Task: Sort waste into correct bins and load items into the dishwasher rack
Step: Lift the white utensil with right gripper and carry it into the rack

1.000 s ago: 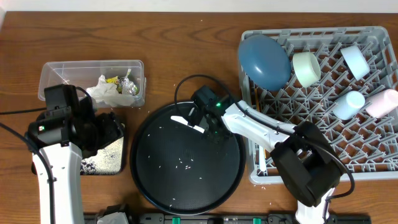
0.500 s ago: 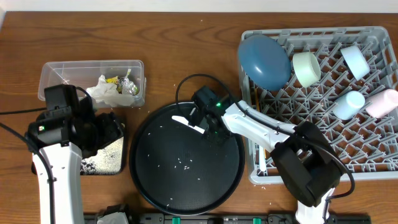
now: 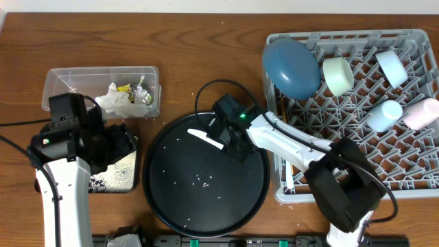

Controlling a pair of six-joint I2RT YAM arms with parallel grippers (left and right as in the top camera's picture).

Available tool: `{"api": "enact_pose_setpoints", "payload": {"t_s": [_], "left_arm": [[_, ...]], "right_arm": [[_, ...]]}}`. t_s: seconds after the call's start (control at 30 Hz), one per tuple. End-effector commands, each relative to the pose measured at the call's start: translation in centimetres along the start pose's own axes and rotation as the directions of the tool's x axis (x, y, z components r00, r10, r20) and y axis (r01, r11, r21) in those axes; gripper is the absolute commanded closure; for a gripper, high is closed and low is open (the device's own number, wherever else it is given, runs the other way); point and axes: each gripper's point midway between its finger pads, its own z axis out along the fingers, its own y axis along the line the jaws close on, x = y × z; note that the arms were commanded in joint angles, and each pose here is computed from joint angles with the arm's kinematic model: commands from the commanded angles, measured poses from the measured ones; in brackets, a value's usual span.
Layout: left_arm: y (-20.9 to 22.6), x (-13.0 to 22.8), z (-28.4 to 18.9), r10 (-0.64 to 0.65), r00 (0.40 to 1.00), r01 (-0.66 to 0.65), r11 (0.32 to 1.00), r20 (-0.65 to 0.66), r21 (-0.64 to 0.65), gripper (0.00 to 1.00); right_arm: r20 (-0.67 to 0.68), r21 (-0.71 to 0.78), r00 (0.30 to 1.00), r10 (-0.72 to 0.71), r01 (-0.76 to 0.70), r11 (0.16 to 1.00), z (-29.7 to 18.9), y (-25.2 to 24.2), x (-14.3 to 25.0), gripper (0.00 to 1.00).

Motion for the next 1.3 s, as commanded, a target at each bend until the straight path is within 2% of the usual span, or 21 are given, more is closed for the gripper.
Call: {"api": "enact_pose_setpoints", "payload": {"t_s": [0.0,0.3,0.7,1.03,1.27], "left_arm": [[0.4,0.1,0.2,-0.013,1.0,0.012,1.0,-0.007,-0.017,0.28],[0.4,0.1,0.2,-0.013,1.0,0.012,1.0,-0.007,-0.017,0.28],[0.4,0.1,0.2,-0.013,1.0,0.012,1.0,-0.007,-0.016,0.28],[0.4,0.1,0.2,-0.013,1.0,0.012,1.0,-0.007,-0.016,0.28],[0.4,0.1,0.2,-0.013,1.0,0.012,1.0,-0.007,-0.016,0.28]], "right_arm": [[0.06,-0.009,0.998,0.02,-0.02,1.0,-2.1,0.6,-0.7,0.81],[0.148,0.004,0.986,0.075,-0.077,0.997,-5.5,0.8,-1.6,0.81],[0.264,-0.007,0.908,0.326,-0.336,0.942,-10.1,-2.5,-1.2,0.85],[0.309,0.062,0.79,0.53,-0.572,0.818,-13.8,-7.1,2.7,0.85],[0.232,0.131,0.694,0.682,-0.717,0.685,-14.3,-8.7,7.6,0.86]]}}
